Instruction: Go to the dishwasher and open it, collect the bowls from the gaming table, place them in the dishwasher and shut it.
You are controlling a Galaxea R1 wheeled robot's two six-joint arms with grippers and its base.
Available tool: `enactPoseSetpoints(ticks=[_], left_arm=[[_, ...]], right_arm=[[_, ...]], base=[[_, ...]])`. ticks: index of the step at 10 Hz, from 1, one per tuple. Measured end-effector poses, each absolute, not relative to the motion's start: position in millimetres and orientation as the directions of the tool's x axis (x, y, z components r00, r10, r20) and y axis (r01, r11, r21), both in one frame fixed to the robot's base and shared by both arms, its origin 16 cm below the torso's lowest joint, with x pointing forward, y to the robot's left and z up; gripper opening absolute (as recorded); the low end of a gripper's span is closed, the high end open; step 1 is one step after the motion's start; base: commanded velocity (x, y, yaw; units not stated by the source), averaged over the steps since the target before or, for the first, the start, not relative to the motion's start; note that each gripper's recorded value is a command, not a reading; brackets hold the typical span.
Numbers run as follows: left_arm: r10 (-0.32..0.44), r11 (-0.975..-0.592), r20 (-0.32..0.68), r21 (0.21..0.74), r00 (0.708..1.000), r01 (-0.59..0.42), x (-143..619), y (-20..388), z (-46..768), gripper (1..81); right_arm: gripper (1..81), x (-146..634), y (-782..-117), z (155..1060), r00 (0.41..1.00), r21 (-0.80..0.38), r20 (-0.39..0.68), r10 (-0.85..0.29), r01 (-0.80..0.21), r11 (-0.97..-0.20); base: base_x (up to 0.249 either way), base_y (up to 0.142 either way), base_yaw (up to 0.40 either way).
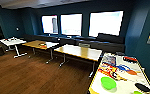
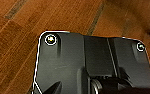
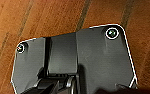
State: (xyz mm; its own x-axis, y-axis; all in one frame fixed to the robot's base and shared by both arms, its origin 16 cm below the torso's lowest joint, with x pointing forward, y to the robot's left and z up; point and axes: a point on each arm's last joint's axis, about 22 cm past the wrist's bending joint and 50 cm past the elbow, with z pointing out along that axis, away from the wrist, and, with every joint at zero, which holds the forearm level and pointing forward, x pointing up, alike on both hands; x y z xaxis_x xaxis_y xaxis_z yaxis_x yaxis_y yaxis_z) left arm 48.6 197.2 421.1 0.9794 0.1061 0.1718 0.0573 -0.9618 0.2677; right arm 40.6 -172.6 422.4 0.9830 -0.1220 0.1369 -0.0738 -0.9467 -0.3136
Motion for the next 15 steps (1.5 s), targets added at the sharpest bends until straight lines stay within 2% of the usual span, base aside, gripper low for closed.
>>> enactPoseSetpoints(ticks=[13, 15], left_arm=[[0.106, -0.962, 0.166, 0.266, 0.980, 0.059, 44.0, 199.2, 420.6, 81.1], [0.106, -0.962, 0.167, 0.266, 0.980, 0.059, 44.8, 199.2, 420.7, 81.1]], right_arm=[[81.1, 32.9, -172.2, 421.7, 0.984, -0.313, 0.127, -0.122, -0.077, -0.947], [81.1, 31.3, -172.2, 421.6, 0.985, -0.313, 0.125, -0.120, -0.076, -0.947]], base=[[0.000, 0.000, -0.366], [0.000, -0.106, 0.000]])
